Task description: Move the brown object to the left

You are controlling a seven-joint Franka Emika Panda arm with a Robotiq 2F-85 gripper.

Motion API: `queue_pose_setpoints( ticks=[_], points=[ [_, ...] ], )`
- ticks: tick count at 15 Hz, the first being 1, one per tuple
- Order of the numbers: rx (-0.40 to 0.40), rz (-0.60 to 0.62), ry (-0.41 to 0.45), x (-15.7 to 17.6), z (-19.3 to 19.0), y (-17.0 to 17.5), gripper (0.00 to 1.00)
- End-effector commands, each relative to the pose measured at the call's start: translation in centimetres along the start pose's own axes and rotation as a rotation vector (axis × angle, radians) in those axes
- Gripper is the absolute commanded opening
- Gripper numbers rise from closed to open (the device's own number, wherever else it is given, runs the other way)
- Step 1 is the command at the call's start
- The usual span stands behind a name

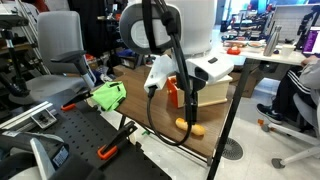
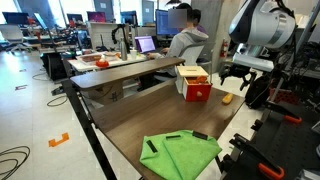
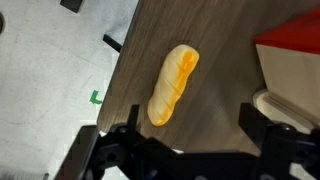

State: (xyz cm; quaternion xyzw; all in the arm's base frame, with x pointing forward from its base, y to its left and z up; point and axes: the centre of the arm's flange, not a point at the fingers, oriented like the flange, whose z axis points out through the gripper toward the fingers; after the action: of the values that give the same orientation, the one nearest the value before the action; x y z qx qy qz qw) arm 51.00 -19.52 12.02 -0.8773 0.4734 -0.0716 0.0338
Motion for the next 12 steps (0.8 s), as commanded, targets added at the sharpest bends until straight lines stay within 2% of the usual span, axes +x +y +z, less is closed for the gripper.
queue_pose_setpoints(
  ticks=[1, 11, 12],
  points=[
    [0.016, 0.037, -0.047, 1.6, 2.5, -0.5, 1.00],
    [0.012, 0.094, -0.107, 3.3, 6.1, -0.5, 1.00],
    [0.013, 0.096, -0.115, 3.2, 6.4, -0.5, 0.75]
  ],
)
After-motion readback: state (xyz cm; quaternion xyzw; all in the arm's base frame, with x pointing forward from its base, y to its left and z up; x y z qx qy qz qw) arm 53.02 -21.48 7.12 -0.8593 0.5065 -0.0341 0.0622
